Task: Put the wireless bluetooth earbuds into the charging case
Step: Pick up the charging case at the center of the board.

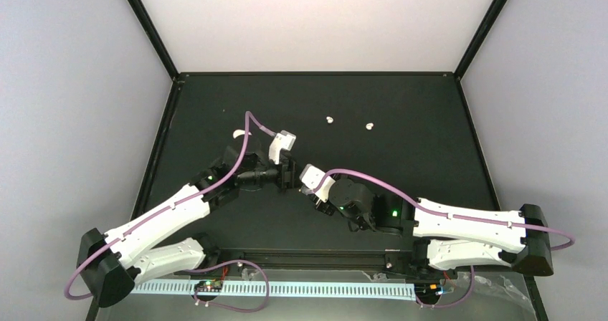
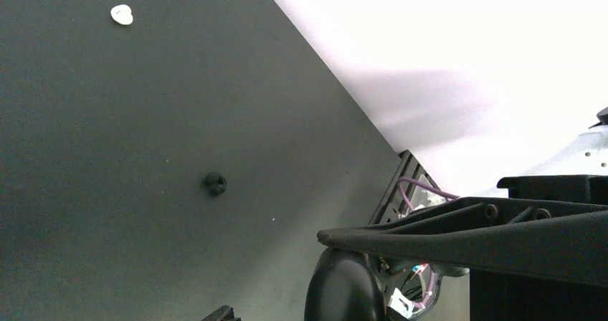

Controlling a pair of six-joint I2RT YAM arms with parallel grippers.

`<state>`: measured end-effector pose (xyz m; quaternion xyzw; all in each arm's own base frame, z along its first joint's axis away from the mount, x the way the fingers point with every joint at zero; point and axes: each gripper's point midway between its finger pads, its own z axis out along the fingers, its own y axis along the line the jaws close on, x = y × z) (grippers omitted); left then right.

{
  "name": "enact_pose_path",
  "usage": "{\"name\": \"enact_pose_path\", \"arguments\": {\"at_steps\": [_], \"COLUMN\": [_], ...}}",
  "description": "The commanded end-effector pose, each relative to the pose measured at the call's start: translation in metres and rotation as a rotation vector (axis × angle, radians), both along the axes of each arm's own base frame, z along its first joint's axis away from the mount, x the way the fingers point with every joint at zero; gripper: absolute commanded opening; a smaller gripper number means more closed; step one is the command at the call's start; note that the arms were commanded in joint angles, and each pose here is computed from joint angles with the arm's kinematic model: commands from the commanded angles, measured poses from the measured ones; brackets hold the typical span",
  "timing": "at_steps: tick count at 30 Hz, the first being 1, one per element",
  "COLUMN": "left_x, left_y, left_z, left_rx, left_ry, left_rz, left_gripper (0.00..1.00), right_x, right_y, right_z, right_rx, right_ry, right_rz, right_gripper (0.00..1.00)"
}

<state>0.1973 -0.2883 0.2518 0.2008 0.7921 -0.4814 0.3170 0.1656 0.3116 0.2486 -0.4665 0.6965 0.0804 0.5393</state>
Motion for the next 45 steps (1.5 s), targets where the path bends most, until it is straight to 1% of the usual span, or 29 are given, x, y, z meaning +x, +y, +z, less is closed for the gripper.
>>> {"name": "enact_pose_path", "arguments": {"at_steps": [1,7,13,19,29,34,39,42,45], "left_x": [-0.003,-0.005,-0.008,-0.009,-0.008,-0.006,-0.004,0.001,0.005], "left_y": [-0.01,-0.013,-0.014,-0.013,-0.009,-0.007,-0.003,0.003,0.01], "left_z": [0.018,0.018,0.021,0.026,0.038,0.041,0.043,0.043,0.046], "left_rx": [-0.047,-0.052,-0.062,-0.075,-0.101,-0.108,-0.106,-0.091,-0.085], "left_ry": [-0.01,-0.001,-0.006,-0.013,-0.037,-0.048,-0.065,-0.082,-0.113], "left_rz": [-0.031,-0.046,-0.054,-0.055,-0.03,-0.013,0.012,0.053,0.095], "left_gripper": [0.51,0.45,0.34,0.26,0.15,0.12,0.1,0.07,0.05], "right_x": [0.001,0.001,0.002,0.001,0.001,0.001,0.0,-0.002,-0.005], "right_y": [0.006,0.007,0.009,0.011,0.011,0.01,0.006,0.0,-0.011], "right_z": [0.017,0.018,0.019,0.019,0.017,0.019,0.031,0.048,0.076], "right_rx": [0.072,0.073,0.073,0.072,0.069,0.083,0.135,0.198,0.301], "right_ry": [-0.014,-0.019,-0.02,-0.016,-0.005,0.003,0.024,0.042,0.056], "right_rz": [-0.01,-0.011,-0.009,-0.002,-0.007,-0.015,-0.027,-0.038,-0.039], "right_gripper": [0.37,0.37,0.37,0.38,0.43,0.51,0.7,0.79,0.86]}}
